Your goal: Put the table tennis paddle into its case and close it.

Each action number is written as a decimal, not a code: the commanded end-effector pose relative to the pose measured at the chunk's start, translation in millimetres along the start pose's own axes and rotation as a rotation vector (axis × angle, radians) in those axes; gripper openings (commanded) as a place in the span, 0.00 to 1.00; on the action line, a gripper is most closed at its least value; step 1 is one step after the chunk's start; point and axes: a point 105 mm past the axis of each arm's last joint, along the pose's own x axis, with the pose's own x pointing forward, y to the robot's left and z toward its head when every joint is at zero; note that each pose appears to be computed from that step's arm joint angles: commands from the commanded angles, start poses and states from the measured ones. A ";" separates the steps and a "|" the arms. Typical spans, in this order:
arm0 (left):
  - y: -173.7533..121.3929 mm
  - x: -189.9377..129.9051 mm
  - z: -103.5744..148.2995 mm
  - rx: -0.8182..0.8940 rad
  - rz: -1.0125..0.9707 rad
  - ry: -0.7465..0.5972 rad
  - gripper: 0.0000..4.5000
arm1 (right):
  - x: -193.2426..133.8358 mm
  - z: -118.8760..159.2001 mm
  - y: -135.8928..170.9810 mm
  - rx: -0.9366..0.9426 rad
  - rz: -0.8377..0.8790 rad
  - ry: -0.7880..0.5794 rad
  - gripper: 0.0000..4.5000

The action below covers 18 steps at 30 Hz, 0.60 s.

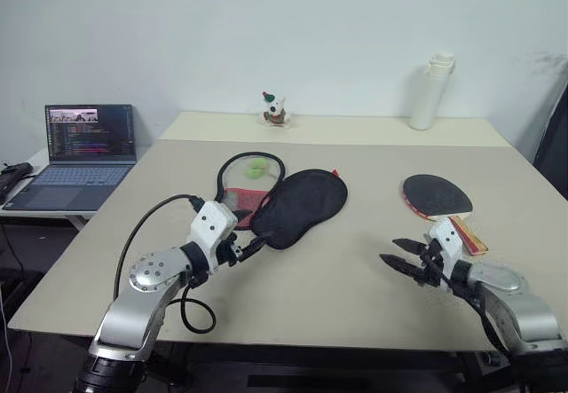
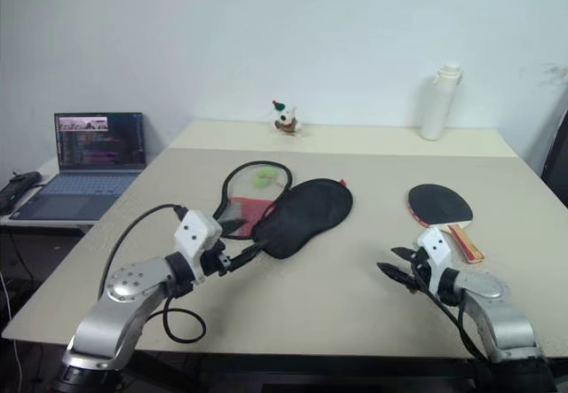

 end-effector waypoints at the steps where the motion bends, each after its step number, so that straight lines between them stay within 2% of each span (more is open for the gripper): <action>1: -3.3 6.7 6.5 0.021 -0.022 -0.035 0.76 | -18.6 20.4 -12.4 -0.063 -0.062 -0.022 0.65; 9: -14.9 28.9 10.4 -0.026 -0.136 -0.069 0.76 | -32.1 30.1 -9.4 -0.083 -0.094 -0.018 0.65; 11: -13.7 31.2 8.8 -0.053 -0.162 -0.063 0.84 | -32.3 32.0 -7.6 -0.082 -0.098 -0.024 0.65; 13: -10.6 33.2 4.2 -0.060 -0.178 -0.048 0.97 | -30.2 31.9 -5.0 -0.078 -0.095 -0.029 0.65; 18: 4.0 36.1 -10.7 -0.068 -0.183 -0.009 0.99 | -17.0 36.9 6.3 -0.067 -0.077 -0.073 0.65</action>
